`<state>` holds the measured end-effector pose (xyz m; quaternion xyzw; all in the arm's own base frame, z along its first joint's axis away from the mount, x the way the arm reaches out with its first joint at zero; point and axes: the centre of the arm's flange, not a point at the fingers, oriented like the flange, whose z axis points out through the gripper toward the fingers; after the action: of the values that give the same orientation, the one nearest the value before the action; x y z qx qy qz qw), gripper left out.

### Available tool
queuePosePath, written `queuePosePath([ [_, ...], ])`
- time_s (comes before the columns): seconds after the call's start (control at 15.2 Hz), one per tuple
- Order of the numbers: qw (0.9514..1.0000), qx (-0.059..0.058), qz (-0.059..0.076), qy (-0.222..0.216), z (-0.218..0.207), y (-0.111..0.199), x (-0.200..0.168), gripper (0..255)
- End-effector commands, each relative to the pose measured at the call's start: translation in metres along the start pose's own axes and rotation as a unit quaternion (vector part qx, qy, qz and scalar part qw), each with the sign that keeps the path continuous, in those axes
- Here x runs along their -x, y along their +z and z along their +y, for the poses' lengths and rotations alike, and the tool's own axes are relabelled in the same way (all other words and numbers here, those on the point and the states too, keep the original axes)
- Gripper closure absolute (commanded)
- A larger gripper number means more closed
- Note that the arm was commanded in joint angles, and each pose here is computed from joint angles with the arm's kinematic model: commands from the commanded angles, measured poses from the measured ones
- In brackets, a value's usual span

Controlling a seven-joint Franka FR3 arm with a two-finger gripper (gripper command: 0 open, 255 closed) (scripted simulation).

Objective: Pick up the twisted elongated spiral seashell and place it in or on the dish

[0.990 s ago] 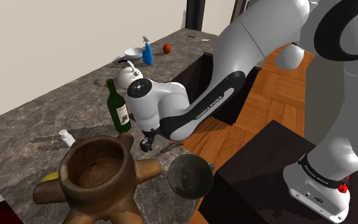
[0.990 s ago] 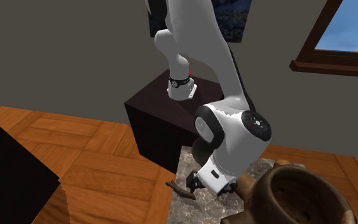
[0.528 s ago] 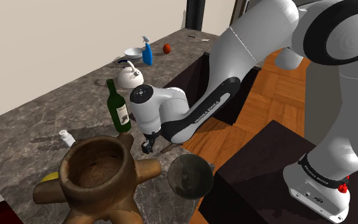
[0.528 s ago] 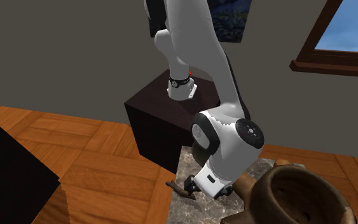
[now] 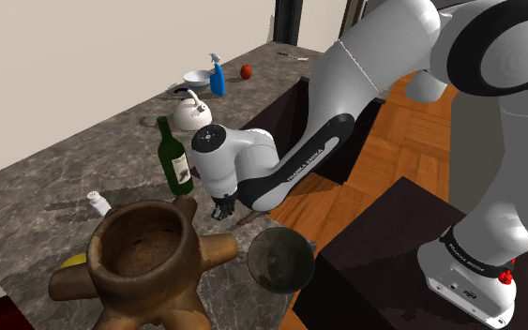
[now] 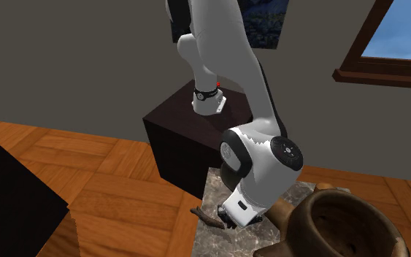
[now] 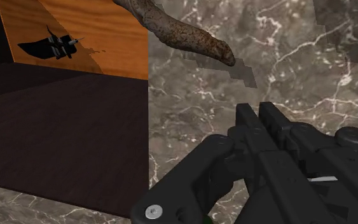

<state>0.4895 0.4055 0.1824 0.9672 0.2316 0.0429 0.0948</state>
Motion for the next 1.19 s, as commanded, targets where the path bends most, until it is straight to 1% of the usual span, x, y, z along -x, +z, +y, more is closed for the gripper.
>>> queuePosePath([
  [0.0, 1.0000, 0.000, 0.000, 0.000, 0.000, 0.000, 0.000, 255],
  [0.33, 1.0000, 0.000, 0.000, 0.000, 0.000, 0.000, 0.000, 255],
  [0.4, 1.0000, 0.000, 0.000, 0.000, 0.000, 0.000, 0.000, 0],
  [0.46, 0.9989, 0.002, 0.007, -0.045, 0.004, 0.008, 0.012, 0],
  [0.53, 0.9958, 0.004, 0.015, -0.090, 0.008, 0.015, 0.024, 0],
  [0.59, 0.9906, 0.006, 0.022, -0.135, 0.014, 0.023, 0.035, 0],
  [0.66, 0.9832, 0.008, 0.029, -0.180, 0.021, 0.031, 0.046, 0],
  [0.73, 0.9739, 0.010, 0.036, -0.224, 0.029, 0.040, 0.055, 0],
  [0.79, 0.9624, 0.012, 0.043, -0.268, 0.037, 0.048, 0.064, 0],
  [0.86, 0.9490, 0.014, 0.050, -0.311, 0.047, 0.056, 0.072, 0],
  [0.99, 0.9179, 0.018, 0.063, -0.391, 0.067, 0.073, 0.084, 0],
  [1.12, 0.9179, 0.018, 0.063, -0.391, 0.066, 0.083, 0.083, 0],
])
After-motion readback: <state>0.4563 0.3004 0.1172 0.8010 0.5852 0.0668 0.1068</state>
